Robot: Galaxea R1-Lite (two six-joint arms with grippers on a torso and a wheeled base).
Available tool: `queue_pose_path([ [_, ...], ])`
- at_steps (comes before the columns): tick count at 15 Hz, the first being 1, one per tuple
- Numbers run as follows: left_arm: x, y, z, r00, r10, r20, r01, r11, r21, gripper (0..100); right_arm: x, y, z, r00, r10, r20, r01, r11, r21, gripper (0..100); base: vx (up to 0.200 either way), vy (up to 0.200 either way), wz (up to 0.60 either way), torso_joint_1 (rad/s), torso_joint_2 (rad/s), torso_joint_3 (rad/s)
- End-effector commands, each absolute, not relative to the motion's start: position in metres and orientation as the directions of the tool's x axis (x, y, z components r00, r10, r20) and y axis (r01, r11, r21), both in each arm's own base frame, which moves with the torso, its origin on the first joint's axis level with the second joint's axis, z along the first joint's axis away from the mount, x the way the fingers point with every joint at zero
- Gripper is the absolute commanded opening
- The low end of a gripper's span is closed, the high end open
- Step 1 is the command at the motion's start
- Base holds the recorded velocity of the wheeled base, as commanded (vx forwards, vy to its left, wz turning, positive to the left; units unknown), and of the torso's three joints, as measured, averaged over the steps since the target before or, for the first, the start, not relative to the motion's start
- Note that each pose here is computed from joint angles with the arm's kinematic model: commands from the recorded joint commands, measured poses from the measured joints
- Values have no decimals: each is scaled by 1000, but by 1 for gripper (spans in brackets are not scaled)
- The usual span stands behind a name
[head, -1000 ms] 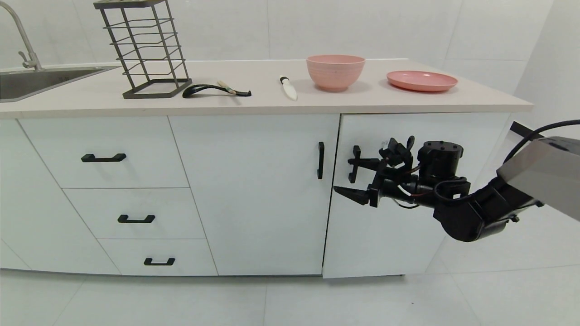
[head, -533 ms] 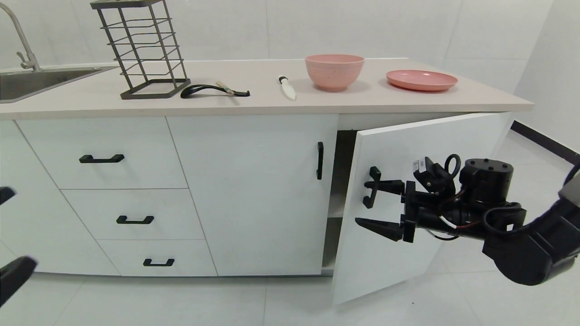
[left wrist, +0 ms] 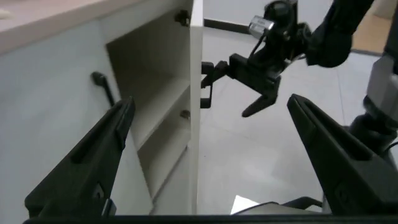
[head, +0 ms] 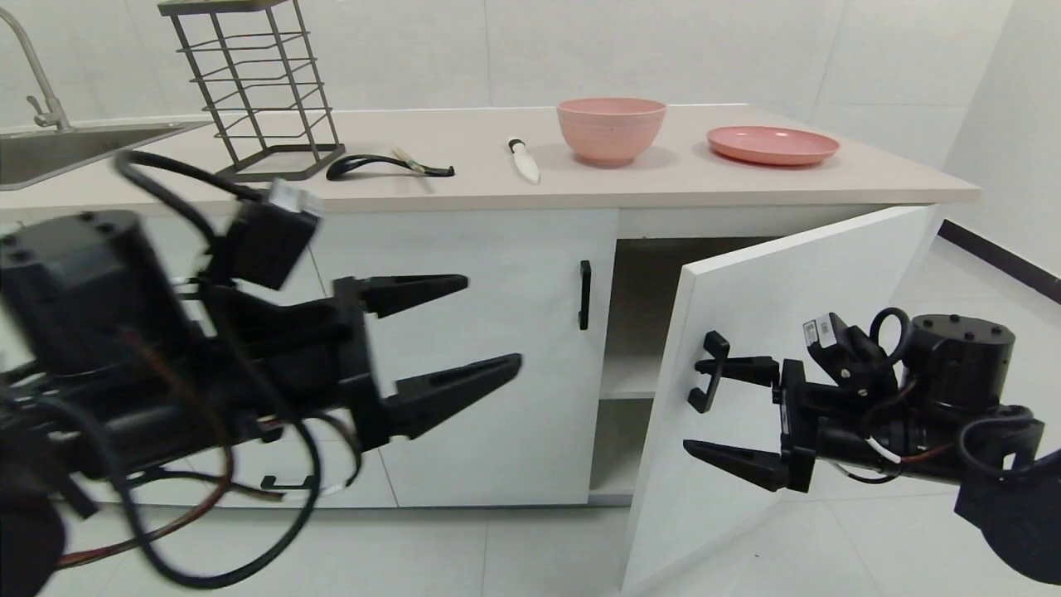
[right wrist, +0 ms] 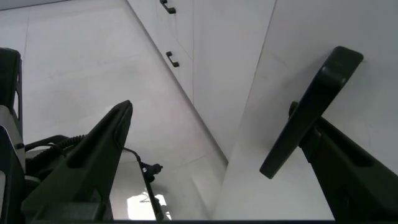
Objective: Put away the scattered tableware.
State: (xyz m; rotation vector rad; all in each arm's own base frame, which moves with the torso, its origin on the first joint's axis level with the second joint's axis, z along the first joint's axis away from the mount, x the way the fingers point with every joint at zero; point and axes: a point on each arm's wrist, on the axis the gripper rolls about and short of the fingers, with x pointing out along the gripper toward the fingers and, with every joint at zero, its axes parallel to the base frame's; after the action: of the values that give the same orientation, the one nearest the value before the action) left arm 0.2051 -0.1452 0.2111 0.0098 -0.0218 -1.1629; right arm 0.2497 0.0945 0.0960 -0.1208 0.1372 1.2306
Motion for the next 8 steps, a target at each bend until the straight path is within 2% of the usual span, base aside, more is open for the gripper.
queue_pose_path([
  [1, 287, -246, 126, 241, -970, -23, 968, 239, 71, 100, 246, 94, 100, 318, 936, -152, -948, 316, -40, 100, 0, 0, 0, 0, 0, 0],
  [5, 312, -294, 118, 188, -981, 53, 973, 193, 128, 100, 246, 94, 96, 321, 937, -138, -947, 317, -55, 100, 0, 0, 0, 0, 0, 0],
  [7, 321, -327, 124, 145, -982, 119, 971, 164, 174, 100, 247, 95, 95, 321, 937, -140, -947, 317, -53, 100, 0, 0, 0, 0, 0, 0],
  [8, 322, -329, 124, 143, -982, 120, 971, 163, 175, 100, 247, 95, 95, 321, 937, -140, -947, 317, -53, 100, 0, 0, 0, 0, 0, 0],
])
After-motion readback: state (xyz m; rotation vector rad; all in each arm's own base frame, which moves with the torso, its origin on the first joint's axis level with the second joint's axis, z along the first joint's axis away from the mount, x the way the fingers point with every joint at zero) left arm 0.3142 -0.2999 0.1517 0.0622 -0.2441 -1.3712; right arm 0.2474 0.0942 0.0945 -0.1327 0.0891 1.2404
